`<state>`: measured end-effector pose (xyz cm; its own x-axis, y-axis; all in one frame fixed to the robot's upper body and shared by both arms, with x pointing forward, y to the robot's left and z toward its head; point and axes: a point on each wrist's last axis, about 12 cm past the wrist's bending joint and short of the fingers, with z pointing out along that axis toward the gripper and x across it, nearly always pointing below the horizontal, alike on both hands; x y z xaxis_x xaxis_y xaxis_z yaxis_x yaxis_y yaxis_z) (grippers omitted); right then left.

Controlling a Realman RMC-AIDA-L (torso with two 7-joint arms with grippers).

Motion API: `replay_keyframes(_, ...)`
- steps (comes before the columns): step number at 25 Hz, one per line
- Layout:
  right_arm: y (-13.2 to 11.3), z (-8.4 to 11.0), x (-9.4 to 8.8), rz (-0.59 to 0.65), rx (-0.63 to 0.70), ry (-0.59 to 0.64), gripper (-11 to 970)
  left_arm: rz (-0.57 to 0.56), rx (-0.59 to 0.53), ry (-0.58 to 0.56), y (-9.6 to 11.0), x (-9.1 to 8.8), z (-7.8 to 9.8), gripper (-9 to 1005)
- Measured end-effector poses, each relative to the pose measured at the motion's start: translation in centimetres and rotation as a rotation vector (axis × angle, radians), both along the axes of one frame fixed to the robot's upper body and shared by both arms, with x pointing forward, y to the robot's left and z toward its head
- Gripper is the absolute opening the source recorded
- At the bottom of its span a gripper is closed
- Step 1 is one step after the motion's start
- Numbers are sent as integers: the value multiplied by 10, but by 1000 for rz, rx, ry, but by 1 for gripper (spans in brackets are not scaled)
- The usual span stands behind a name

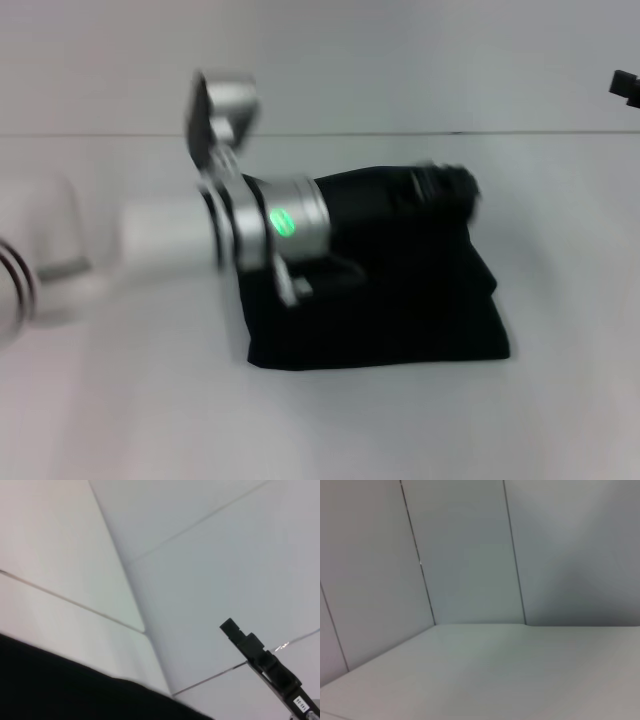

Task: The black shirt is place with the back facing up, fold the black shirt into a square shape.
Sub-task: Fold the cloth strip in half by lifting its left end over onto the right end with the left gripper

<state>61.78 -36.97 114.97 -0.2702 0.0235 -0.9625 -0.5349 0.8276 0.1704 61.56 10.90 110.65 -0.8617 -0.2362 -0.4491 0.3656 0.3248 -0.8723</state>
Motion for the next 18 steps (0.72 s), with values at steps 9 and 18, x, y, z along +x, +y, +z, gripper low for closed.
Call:
replay_keyframes(9, 1, -3, 1, 24, -33, 49, 895, 110, -184, 24, -7, -48, -40, 163)
replay_keyframes(18, 13, -4, 6, 46, 41, 220, 890, -26, -252, -90, 4, -55, -23, 436)
